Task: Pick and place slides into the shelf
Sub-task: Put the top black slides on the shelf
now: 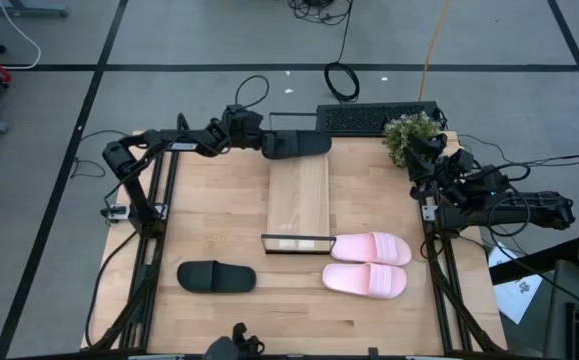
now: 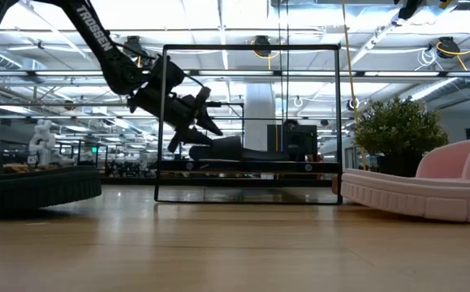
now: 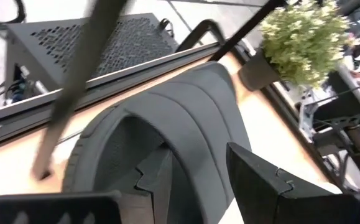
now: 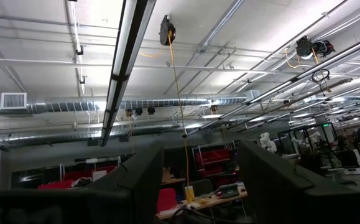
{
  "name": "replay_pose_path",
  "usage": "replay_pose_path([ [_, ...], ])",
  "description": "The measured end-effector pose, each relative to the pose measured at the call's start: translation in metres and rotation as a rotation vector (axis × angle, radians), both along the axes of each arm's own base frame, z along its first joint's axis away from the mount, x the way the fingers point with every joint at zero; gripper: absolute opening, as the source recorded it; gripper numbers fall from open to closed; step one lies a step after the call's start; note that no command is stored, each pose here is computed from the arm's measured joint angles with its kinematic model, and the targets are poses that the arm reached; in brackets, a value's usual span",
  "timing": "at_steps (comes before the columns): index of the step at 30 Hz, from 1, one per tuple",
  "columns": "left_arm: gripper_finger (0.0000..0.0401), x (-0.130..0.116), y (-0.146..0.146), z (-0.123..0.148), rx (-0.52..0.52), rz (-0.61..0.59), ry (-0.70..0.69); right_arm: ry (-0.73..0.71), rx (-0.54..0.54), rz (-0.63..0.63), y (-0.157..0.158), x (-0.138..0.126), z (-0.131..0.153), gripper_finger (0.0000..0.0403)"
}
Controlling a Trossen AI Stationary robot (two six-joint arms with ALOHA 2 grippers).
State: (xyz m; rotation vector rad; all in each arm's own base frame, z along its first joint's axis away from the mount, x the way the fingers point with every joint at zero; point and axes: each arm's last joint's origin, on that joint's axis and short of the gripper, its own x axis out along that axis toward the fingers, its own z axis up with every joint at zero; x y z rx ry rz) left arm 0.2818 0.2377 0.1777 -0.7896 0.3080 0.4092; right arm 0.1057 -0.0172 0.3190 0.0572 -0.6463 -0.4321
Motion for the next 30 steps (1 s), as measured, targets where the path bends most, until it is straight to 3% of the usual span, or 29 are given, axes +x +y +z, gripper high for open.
replay_pose_path([
  [30,0.0145,-0.001,0.0,-0.002,0.072,-0.012,0.048,-0.008,0.005,0.004,0.0,0.0,0.0,0.0196],
])
